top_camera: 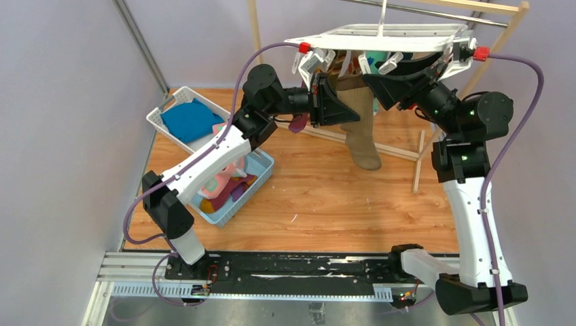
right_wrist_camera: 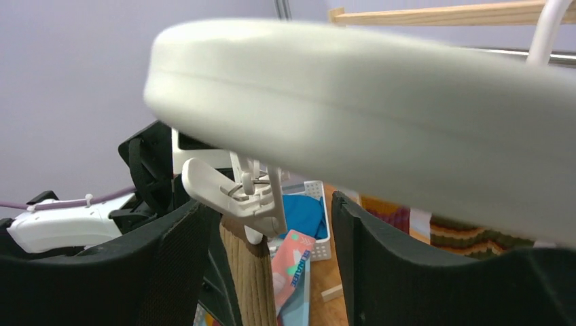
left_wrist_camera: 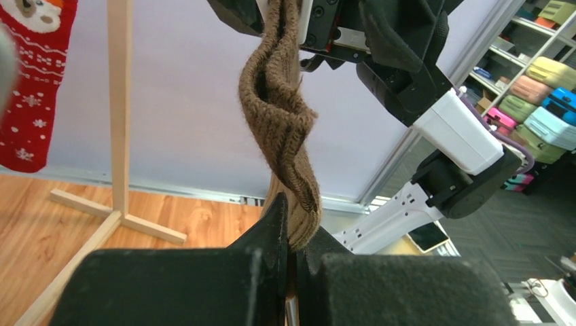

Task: Remove the socks clipped to the hanger
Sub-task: Remove the sock from the hanger.

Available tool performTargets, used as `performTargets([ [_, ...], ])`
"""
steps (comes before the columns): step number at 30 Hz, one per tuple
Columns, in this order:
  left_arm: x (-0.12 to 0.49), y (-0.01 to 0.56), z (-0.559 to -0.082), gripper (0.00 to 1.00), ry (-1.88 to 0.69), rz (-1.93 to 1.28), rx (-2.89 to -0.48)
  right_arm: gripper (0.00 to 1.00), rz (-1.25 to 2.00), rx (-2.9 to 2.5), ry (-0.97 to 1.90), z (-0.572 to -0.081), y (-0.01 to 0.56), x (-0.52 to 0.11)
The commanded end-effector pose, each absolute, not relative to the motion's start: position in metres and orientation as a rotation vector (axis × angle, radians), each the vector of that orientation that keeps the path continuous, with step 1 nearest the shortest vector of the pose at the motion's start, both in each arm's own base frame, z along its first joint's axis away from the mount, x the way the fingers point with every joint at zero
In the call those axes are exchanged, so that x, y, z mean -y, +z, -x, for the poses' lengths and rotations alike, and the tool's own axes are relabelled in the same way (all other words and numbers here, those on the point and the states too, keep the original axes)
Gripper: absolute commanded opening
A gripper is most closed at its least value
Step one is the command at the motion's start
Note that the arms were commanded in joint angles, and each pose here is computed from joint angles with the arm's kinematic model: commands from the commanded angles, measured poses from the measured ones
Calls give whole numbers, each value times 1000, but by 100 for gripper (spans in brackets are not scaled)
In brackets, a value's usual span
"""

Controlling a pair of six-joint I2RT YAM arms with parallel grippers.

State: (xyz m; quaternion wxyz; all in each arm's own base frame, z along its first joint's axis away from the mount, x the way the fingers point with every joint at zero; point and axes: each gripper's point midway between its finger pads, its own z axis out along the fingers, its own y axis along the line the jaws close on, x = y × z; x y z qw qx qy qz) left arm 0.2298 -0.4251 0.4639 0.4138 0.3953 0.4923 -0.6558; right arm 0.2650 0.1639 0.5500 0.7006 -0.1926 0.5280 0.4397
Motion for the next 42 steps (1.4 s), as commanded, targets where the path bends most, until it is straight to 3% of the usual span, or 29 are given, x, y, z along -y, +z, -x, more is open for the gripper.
performTargets([
  [1,430,469,-222,0,-1674,-1022,-1204,63,464,-1082,1027,-253,569,-170],
  [11,434,466,-220,0,-1682,-1032,-1207,58,428,-1089,1133,-266,550,-181],
  [21,434,463,-220,0,-1682,-1037,-1210,44,446,-1037,1149,-255,562,-181],
  [29,433,463,-219,0,-1679,-1039,-1208,42,437,-1028,1163,-257,563,-181],
  [42,433,461,-219,0,-1676,-1040,-1210,14,417,-1031,1169,-260,563,-178],
])
